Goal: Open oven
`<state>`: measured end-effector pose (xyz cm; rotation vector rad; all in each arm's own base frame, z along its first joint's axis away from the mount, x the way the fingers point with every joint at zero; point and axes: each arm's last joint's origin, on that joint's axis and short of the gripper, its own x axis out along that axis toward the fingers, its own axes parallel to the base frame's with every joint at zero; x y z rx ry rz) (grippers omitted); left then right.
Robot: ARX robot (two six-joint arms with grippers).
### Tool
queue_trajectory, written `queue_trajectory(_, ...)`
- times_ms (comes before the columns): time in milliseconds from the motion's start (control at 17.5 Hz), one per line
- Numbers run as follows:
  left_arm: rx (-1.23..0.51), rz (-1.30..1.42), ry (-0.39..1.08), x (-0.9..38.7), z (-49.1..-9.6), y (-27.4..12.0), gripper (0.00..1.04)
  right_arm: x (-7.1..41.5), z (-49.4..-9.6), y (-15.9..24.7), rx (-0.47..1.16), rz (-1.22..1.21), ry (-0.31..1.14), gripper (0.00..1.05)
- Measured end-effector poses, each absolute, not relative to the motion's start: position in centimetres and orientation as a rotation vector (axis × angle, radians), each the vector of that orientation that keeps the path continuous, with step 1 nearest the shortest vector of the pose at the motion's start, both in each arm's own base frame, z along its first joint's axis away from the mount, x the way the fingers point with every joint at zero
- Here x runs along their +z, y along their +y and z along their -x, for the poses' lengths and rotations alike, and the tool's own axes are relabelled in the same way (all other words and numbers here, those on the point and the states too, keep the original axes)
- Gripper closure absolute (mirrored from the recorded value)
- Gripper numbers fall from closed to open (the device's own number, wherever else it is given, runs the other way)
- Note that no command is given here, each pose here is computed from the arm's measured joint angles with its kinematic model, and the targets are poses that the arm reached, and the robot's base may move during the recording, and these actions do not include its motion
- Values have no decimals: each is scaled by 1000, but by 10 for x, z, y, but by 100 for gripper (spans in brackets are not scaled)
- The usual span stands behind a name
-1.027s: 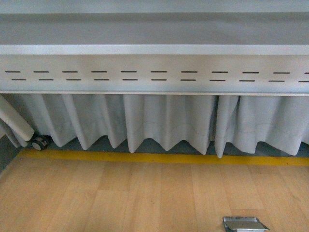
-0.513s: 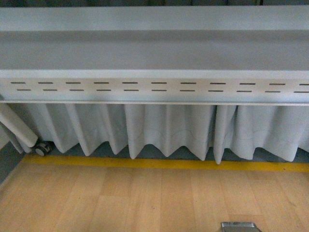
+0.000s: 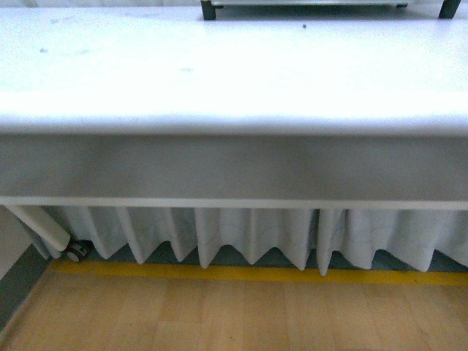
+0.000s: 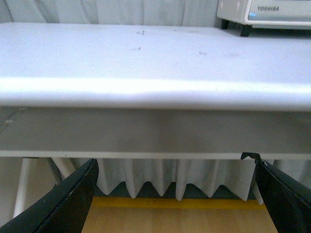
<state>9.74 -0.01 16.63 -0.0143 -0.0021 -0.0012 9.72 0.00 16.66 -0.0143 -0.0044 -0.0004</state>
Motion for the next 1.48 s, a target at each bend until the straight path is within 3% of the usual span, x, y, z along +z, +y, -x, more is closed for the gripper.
queue_trajectory(1483,-1,14,-3,166,-97,0,7,167,-97,0,0,15,-3,6)
